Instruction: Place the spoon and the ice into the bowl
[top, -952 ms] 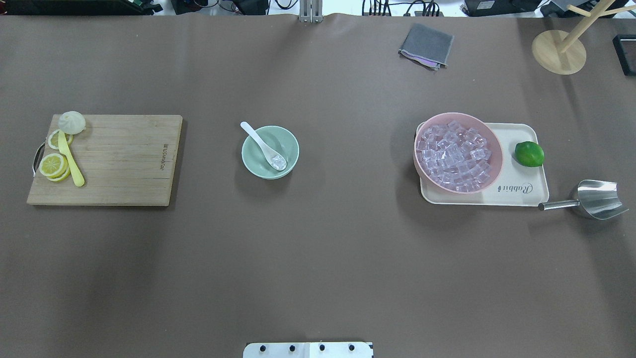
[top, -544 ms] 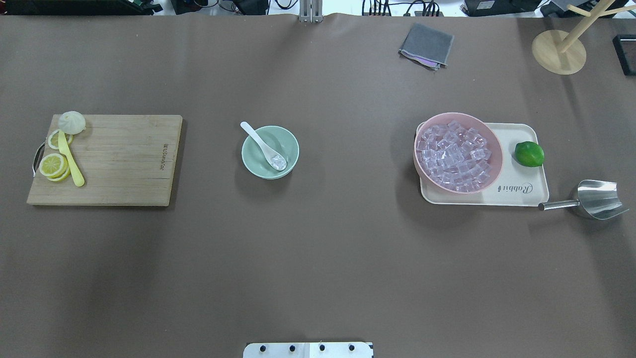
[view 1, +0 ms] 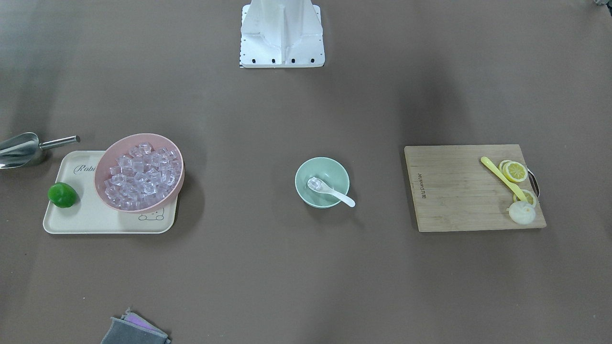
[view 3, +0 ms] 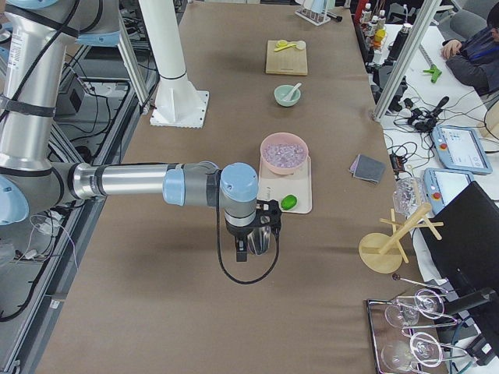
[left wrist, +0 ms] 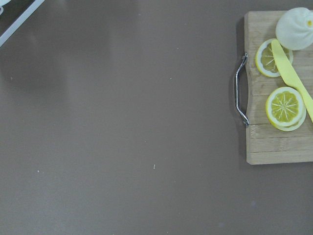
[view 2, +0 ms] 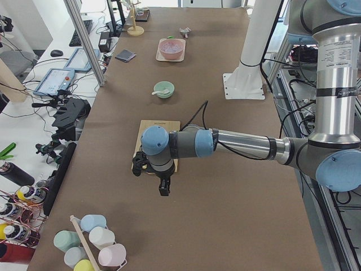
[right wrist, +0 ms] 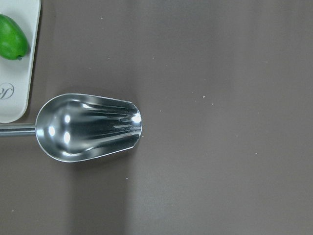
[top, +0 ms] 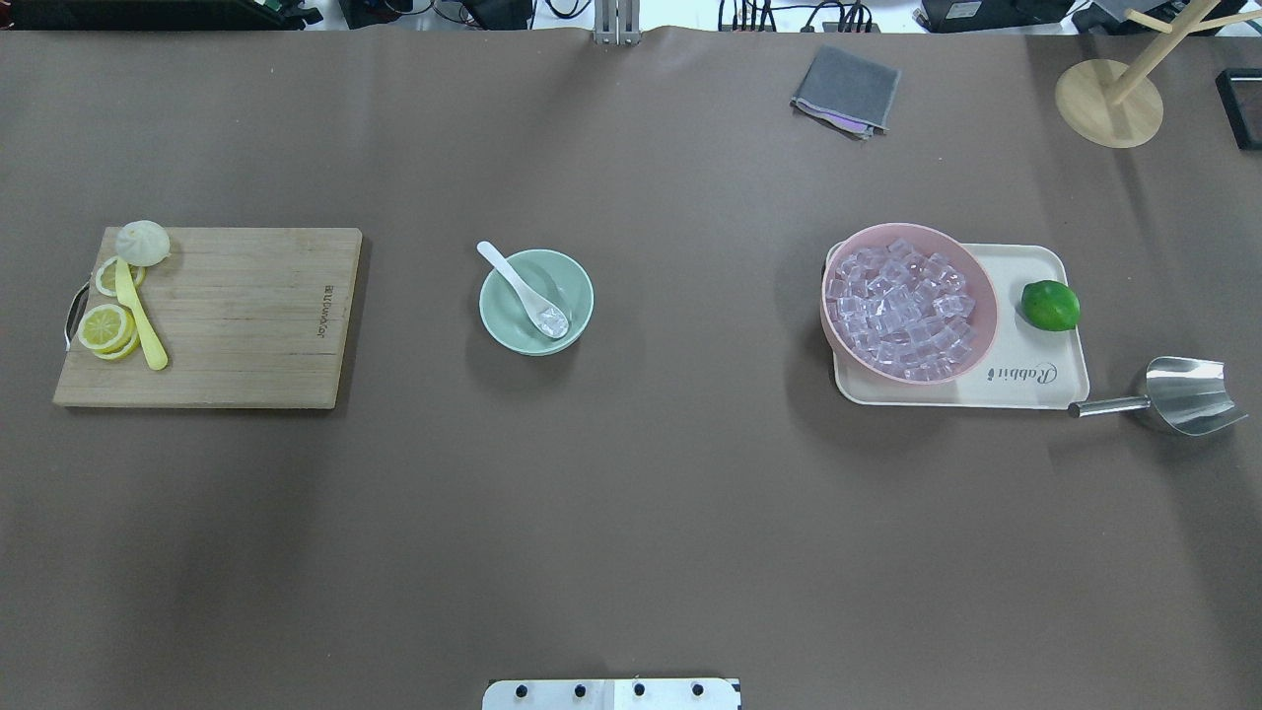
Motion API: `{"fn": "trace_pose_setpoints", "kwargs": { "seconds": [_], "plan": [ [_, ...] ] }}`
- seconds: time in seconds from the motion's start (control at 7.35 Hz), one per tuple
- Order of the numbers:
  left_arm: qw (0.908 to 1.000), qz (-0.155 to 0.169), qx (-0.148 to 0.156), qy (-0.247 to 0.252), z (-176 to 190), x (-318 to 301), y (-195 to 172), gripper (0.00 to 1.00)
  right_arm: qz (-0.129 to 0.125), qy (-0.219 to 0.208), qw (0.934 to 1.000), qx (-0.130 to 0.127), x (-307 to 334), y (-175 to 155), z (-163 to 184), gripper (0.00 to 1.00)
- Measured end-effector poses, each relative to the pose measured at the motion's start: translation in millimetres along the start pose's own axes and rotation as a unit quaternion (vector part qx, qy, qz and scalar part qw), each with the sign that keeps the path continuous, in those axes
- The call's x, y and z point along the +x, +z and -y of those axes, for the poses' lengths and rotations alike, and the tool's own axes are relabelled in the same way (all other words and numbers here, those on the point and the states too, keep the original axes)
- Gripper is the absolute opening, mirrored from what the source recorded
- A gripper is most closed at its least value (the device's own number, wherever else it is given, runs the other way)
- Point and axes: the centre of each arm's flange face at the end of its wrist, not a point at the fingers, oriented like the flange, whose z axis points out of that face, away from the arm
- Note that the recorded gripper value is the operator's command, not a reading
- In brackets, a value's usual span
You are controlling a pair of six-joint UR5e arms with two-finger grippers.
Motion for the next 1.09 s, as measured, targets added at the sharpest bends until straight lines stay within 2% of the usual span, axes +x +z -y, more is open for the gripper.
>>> {"fn": "trace_pose_setpoints", "kwargs": {
  "seconds": [0.54,1.09],
  "plan": [
    [1.0,0.001,0.001,-0.002,-1,-2,-2,0.99,0.01,0.0,1.0,-0.001,-1,2,-3,1.0],
    [1.0,0.0,0.002,-0.006,-20,-2,-1,0.99,0.01,0.0,0.9999,-0.001,-1,2,-3,1.0]
  ]
}}
